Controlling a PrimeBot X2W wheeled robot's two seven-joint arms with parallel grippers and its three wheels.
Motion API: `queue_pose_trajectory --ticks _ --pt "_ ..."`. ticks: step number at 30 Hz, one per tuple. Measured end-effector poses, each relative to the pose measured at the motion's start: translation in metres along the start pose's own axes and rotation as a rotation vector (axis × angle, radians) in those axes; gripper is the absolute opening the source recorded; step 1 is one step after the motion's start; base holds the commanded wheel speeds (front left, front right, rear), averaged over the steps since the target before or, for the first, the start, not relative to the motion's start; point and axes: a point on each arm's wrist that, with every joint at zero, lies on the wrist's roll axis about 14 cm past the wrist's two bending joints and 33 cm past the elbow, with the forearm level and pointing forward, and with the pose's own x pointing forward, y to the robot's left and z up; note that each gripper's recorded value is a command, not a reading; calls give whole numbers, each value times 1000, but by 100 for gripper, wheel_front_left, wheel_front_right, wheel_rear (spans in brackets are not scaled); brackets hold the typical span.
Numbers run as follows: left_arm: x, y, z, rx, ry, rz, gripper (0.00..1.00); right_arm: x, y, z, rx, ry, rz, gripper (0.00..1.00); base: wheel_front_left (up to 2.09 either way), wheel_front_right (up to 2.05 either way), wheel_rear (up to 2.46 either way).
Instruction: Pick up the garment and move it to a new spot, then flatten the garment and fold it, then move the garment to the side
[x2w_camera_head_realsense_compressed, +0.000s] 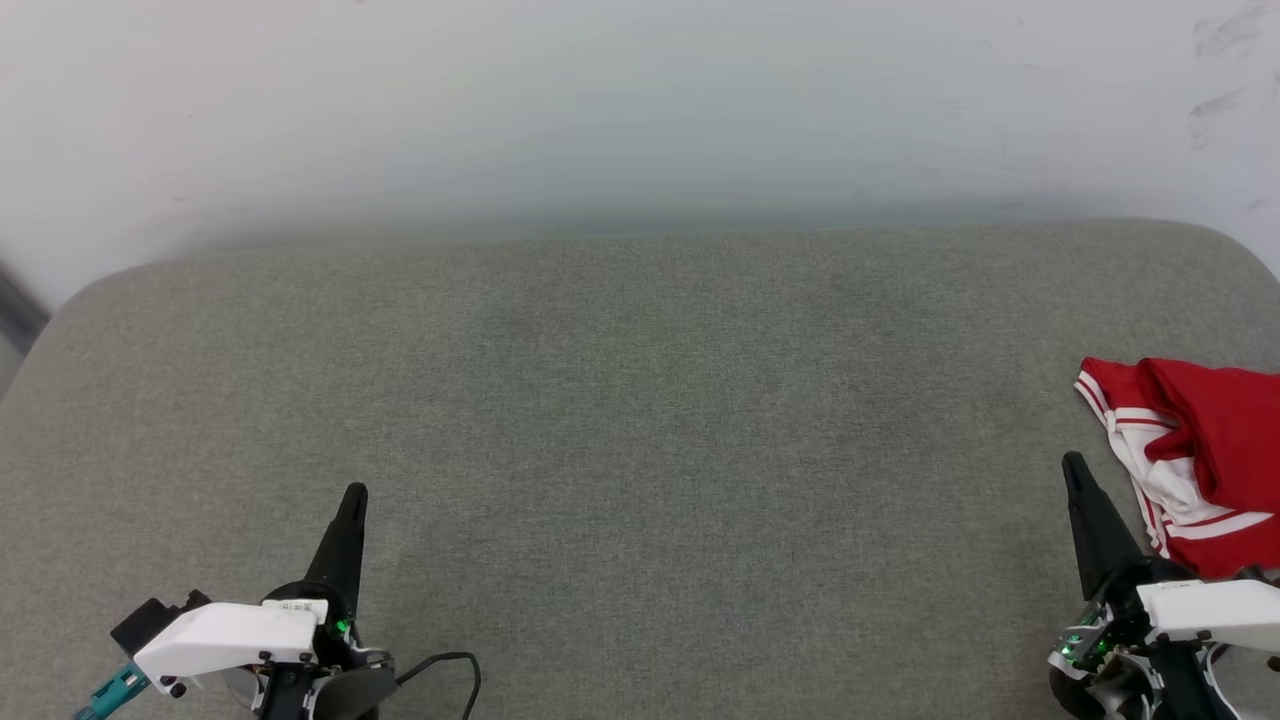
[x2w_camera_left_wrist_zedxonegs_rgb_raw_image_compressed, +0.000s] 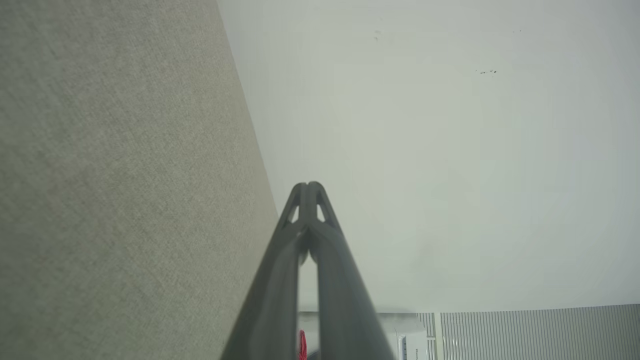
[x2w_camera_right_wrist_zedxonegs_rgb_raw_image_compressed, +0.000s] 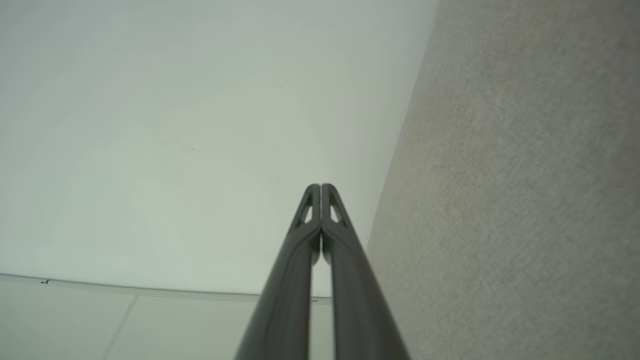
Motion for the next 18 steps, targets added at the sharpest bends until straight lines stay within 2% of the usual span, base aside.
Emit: queue_pose_trajectory --ticks 12,18 --pt "2 -7 1 -84 5 -26 0 1 4 0 86 4 14 0 0 0 0" --pt "3 -7 1 -89 4 -28 0 2 5 0 93 5 16 0 0 0 0"
